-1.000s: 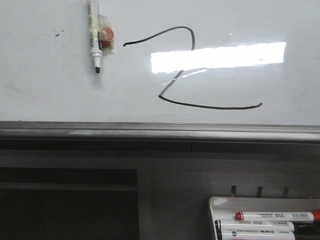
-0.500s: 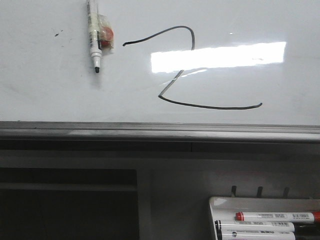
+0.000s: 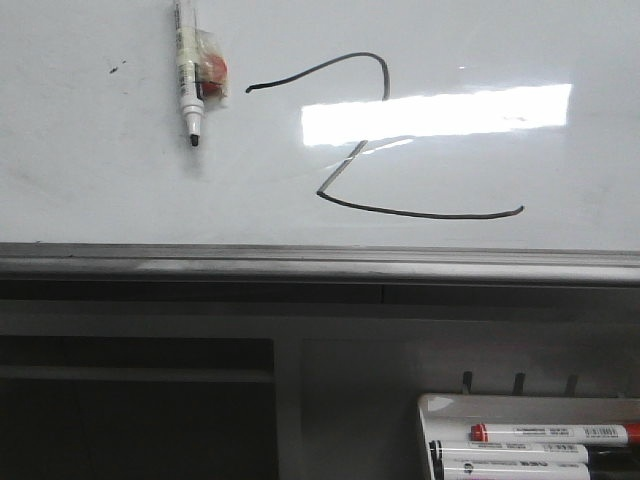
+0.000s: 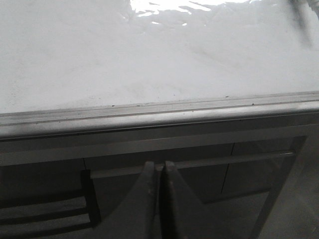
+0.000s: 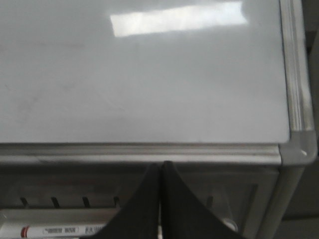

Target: Write number 2 on whiteboard

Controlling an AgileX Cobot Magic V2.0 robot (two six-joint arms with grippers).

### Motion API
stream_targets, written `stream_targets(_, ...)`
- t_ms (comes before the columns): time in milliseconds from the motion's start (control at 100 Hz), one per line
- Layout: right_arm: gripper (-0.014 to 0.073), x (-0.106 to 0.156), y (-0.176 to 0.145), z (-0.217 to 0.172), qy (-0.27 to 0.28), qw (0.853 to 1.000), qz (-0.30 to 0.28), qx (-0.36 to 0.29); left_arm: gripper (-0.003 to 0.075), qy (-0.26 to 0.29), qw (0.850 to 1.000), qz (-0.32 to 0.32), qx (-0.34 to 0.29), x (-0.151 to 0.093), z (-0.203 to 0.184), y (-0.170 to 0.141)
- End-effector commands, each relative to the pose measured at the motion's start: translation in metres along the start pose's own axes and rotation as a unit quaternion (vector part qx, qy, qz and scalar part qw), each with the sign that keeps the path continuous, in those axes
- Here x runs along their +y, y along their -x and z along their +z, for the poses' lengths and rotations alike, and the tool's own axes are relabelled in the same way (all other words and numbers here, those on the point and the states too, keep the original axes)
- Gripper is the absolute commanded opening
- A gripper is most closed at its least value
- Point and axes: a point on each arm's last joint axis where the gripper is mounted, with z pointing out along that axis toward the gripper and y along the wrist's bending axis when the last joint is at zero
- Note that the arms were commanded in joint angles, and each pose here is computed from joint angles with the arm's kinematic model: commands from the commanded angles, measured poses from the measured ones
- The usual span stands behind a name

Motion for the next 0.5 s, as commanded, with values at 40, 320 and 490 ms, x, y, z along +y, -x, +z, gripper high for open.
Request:
stream_targets(40, -0.0071, -0.0022, -0.0132, 0.0023, -0.014, 0.999, -0.008, 0.044, -0.002, 0.002, 1.0, -0.008, -0.025, 0.0004, 0.0016, 0.0026)
stream_targets(320, -0.0071, -0.0022, -0.0092, -0.0017, -0.013, 1.0, -0.006, 0.005, -0.002, 0.002, 1.0, -0.008, -0.025, 0.0004, 0.0016, 0.0026)
stream_targets(490, -0.0071, -0.0024, -0.0097, -0.0017, -0.014, 1.0, -0.006, 0.008, -0.002, 0.002, 1.0, -0.008, -0.025, 0.0004, 0.0016, 0.0026)
